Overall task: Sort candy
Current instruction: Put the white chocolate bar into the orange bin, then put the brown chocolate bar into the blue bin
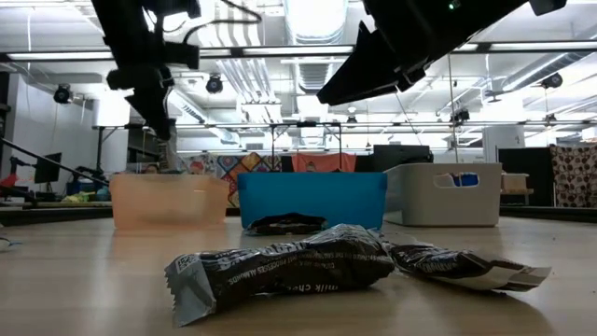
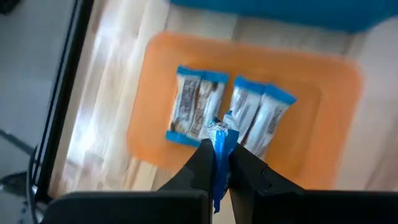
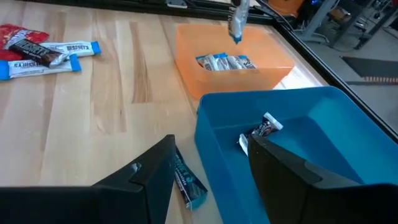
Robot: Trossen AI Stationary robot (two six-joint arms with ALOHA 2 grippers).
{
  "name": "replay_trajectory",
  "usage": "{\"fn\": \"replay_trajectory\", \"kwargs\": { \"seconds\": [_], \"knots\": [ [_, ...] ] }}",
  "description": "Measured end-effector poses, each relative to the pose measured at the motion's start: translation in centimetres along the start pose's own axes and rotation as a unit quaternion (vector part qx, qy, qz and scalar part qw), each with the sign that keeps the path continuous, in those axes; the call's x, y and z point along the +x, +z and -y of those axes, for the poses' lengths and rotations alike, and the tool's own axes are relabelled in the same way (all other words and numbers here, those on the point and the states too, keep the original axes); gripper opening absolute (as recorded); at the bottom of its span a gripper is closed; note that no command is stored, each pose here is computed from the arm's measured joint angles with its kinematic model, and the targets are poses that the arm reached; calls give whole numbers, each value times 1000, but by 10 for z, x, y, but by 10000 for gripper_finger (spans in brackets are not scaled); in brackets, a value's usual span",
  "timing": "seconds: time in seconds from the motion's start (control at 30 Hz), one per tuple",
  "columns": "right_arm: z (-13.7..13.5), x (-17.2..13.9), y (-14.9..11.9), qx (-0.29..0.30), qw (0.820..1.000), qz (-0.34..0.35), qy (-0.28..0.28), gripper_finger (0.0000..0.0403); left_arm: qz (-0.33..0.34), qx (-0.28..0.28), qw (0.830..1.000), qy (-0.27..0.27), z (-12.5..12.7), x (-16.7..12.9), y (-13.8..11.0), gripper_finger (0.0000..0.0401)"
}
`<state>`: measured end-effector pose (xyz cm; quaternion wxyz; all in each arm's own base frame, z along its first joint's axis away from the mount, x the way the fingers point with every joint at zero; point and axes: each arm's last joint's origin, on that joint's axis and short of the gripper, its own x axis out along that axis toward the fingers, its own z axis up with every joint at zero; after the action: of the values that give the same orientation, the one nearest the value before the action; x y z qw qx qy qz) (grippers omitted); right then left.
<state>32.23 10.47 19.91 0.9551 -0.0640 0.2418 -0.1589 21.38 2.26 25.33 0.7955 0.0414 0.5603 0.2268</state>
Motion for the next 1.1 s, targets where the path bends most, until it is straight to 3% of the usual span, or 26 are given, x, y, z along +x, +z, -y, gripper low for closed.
{"fn": "replay_trajectory", "kwargs": {
  "seconds": [0.2, 0.63, 0.87, 1.0, 1.1],
  "knots": [
    [-1, 0, -1, 13, 1000, -6, 5, 192, -2, -13, 1000, 3, -4, 4, 2, 22],
    [-1, 0, -2, 15, 1000, -12, 17, 192, 11, -45, 999, -2, -2, -1, 1, 134],
    [-1, -3, -1, 12, 999, -17, 29, 192, 100, -26, 993, -53, 26, -24, 4, 138],
    [0, -12, 2, 12, 999, -19, 37, 192, 170, -24, 981, -96, 49, -40, 7, 130],
    [0, -19, 6, 14, 999, -14, 43, 192, 225, -28, 970, -91, 71, -46, 9, 128]
  ]
}}
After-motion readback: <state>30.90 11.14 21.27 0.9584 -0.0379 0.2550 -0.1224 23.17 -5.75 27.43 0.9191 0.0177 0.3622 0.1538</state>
